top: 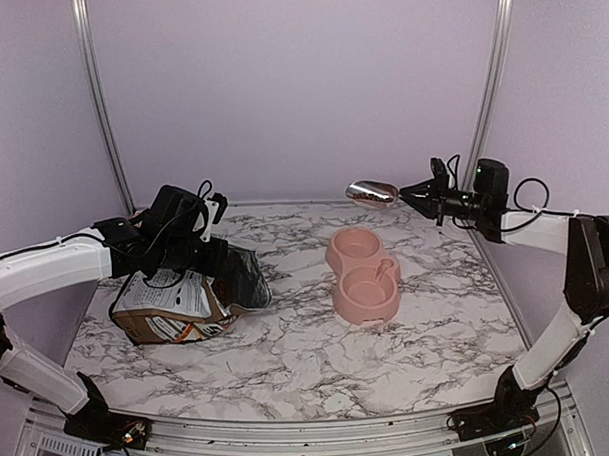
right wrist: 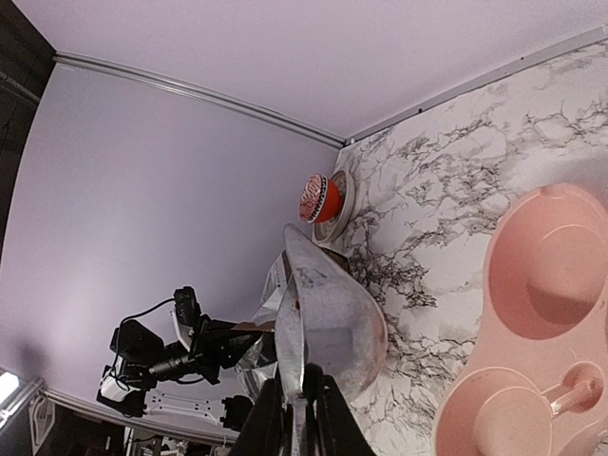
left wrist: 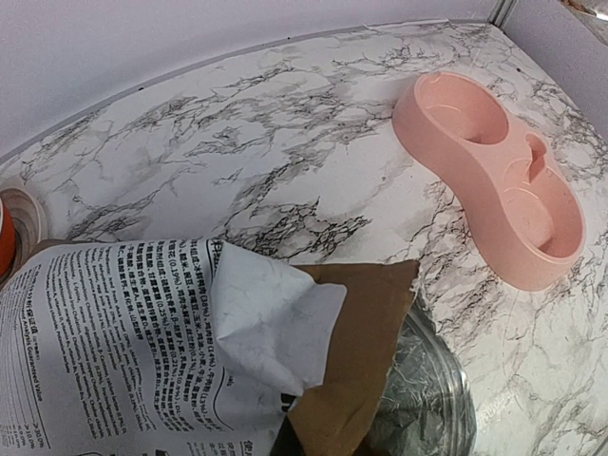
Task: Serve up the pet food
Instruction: Place the pet food in the pet food bowl.
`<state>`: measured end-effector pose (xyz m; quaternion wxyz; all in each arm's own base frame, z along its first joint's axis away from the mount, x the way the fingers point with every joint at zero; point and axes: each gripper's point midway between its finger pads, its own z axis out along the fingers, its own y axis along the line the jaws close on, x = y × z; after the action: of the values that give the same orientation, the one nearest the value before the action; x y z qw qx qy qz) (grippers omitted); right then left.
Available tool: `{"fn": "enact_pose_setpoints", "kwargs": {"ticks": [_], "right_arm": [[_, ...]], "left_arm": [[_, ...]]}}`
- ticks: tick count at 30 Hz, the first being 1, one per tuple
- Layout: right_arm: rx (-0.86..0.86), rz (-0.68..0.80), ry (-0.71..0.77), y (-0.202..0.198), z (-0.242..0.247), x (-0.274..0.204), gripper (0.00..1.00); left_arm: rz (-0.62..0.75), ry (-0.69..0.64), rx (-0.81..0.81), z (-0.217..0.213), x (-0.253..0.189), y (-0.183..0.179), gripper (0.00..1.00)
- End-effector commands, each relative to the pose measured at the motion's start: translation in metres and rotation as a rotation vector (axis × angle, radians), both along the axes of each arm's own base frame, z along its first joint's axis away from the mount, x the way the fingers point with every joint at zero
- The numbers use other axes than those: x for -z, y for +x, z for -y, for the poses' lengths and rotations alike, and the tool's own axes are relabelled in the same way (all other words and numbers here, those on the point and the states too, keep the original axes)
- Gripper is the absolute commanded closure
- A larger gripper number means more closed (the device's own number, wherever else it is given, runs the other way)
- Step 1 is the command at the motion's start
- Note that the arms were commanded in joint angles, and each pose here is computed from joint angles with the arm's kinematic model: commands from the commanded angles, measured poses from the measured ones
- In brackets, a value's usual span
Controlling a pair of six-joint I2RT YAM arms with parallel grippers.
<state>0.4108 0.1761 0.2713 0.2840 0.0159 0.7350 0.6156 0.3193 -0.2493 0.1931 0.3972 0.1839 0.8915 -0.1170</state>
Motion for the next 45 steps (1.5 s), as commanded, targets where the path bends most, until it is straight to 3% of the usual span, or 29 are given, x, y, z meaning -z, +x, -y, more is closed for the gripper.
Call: {"fn": "enact_pose_setpoints", "kwargs": {"ticks": [1, 17, 45], "right_arm": [[0.038, 0.037, -0.044, -0.001, 0.014, -0.003, 1.00], [0.171, -0.056, -0.263, 0.012, 0.036, 0.061, 1.00], [0.168, -0.168, -0.593, 0.034, 0.012, 0.142, 1.00]], "left_arm": [[0.041, -0.034, -0.019, -0.005, -0.015, 0.004, 1.00], [0.040, -0.033, -0.016, -0.005, -0.015, 0.004, 1.00], [0.047, -0.029, -0.027, -0.008, -0.016, 0.007, 1.00]]}}
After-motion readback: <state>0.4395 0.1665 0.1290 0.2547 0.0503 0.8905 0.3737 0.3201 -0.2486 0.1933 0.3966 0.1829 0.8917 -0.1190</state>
